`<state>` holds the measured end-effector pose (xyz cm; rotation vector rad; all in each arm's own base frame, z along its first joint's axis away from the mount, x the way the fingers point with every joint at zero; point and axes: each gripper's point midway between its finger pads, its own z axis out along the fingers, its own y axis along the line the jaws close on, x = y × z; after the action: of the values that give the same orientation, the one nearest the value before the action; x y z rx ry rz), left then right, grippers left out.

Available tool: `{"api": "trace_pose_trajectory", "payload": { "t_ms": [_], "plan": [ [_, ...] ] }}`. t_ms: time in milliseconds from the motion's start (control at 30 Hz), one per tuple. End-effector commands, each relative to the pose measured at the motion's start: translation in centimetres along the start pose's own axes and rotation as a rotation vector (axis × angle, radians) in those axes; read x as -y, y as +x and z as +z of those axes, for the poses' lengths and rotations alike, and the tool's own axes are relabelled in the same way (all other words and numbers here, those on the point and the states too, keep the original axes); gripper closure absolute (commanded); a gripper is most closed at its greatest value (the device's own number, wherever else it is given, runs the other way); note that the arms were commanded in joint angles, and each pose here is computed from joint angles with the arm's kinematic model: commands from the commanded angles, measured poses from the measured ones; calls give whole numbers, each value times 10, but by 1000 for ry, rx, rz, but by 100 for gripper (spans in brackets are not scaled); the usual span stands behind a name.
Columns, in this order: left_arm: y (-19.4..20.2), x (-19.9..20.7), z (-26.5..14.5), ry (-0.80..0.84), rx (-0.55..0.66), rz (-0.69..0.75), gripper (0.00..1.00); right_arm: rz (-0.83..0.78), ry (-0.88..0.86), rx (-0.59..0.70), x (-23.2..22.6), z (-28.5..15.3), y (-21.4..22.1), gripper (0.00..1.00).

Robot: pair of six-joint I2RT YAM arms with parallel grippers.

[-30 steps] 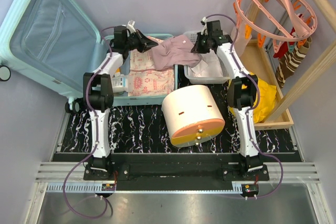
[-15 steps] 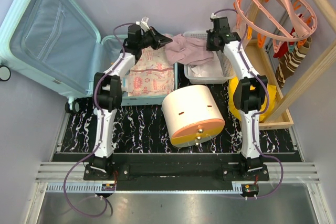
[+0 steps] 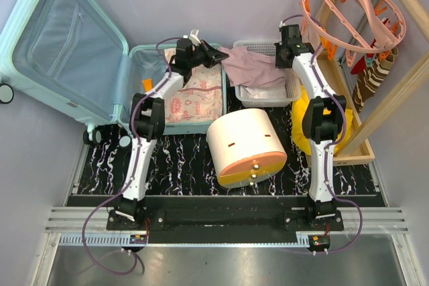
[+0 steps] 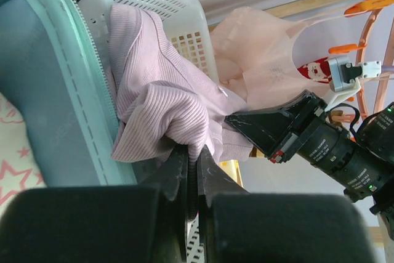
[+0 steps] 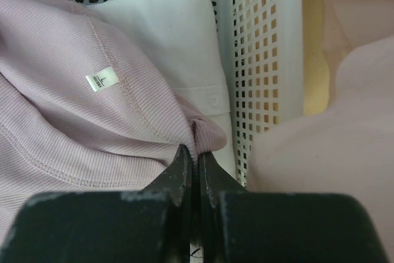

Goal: Open, take out, and arrange the luggage
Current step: Place the clothes in the bin.

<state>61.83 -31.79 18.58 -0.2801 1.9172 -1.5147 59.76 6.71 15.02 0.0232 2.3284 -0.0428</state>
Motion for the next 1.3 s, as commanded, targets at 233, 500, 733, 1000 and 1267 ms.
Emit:
{"api": "trace_pose_trajectory", "payload": {
  "t_ms": [233,500,733,1000,1267],
  "plan": [
    [-7,30,24,74,89,24,77,1,130,54,43,-23,-19,100],
    [-15,27,22,42,114,54,1,19,189,6,55,-17,2,100],
    [-52,28,-11,-53,185,144,1,37,219,-32,58,-9,17,100],
    [-95,39,-49,-121,288,257,1,60,335,-33,78,-17,20,100],
    [-114,52,-75,-216,317,384,1,87,361,-47,80,-18,25,96]
  ]
}}
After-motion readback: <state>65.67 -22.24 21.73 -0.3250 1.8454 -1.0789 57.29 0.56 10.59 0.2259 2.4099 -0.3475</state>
